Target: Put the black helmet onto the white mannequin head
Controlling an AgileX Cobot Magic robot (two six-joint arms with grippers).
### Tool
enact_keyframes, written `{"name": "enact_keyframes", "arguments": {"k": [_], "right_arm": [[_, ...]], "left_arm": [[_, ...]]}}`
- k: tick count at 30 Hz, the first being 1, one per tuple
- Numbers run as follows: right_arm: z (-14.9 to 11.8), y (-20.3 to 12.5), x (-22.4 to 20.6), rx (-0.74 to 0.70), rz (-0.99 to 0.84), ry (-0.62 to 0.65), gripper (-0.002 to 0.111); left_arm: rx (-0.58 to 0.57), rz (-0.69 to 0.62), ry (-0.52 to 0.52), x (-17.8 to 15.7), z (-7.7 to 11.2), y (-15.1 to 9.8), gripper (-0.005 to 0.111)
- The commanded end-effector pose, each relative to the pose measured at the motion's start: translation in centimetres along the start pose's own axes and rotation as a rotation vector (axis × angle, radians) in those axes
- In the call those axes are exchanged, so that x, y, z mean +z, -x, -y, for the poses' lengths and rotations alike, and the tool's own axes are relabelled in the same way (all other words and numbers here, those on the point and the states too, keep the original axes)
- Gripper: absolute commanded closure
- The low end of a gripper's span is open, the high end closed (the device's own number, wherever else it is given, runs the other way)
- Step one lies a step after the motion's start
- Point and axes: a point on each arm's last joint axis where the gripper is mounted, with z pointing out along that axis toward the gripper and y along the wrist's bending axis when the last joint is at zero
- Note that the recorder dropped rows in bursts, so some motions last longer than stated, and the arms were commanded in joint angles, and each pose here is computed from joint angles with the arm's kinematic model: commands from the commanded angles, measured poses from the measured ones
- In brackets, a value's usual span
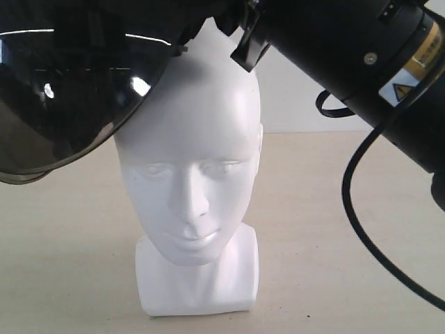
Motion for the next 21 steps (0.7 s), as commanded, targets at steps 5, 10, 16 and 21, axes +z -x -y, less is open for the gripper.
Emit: {"name": "enact_keyframes", "arguments": {"k": [5, 10, 16, 21], "right_arm": [[-1.7, 1.0, -0.2, -0.121, 0.086, 0.059, 0.108], [-1.4, 1.7, -0.4, -0.154, 0.103, 0.045, 0.108], [-1.1, 2.6, -0.8, -0.173, 0.126, 0.026, 0.108], [-0.7, 3.5, -1.2, -0.189, 0.151, 0.006, 0.108]], "left_arm": [[0.033, -0.052, -0.025, 0.2, -0.1, -0.7, 0.103], [0.037, -0.05, -0.03, 0.2, 0.0, -0.7, 0.103], [0.037, -0.054, -0.029, 0.3, -0.1, -0.8, 0.103], [0.038, -0.065, -0.037, 0.6, -0.4, -1.3, 0.103]]}}
